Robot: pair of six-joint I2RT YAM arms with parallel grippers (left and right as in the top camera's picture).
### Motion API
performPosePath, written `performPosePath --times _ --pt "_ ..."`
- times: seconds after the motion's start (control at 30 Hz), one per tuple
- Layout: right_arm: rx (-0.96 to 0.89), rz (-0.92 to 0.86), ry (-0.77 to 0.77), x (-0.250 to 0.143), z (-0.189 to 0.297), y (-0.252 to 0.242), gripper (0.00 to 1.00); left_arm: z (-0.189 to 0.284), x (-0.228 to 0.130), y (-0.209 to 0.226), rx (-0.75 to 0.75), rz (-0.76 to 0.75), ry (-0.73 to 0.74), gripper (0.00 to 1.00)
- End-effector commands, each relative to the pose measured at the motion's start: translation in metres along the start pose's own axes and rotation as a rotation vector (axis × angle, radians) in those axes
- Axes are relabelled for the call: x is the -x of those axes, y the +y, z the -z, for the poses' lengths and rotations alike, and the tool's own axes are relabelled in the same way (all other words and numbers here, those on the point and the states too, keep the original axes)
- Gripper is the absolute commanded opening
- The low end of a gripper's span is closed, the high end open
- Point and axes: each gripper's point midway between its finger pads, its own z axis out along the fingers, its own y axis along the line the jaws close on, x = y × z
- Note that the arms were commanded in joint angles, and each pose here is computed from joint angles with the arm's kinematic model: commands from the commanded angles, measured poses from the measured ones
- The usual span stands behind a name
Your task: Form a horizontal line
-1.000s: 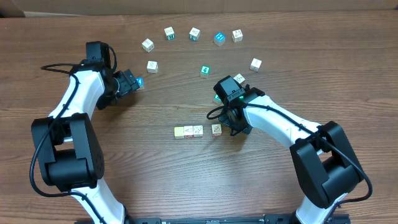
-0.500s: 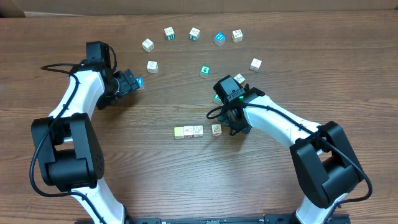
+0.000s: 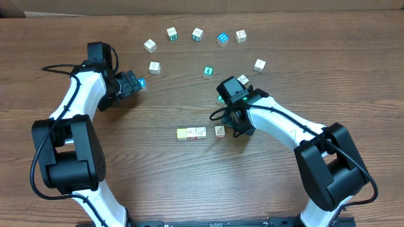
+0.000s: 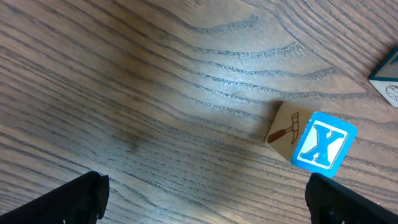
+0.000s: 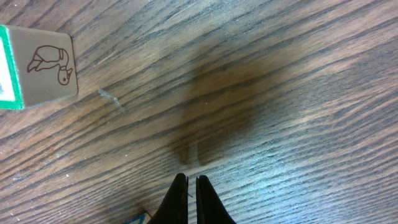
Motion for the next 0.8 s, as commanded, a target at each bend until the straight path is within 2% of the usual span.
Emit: performPosePath --times 0.0,0.77 --pt "0.009 -0.006 -0.005 0.0004 0.0031 -0.0006 0.04 -0.0009 0.0038 -0.0037 0.001 -0.008 -0.009 1.00" --pt "0.015 -0.007 0.000 -0.0003 0.0031 0.0008 0.06 -0.0009 0.0038 -0.0037 0.001 -0.008 -0.009 1.00"
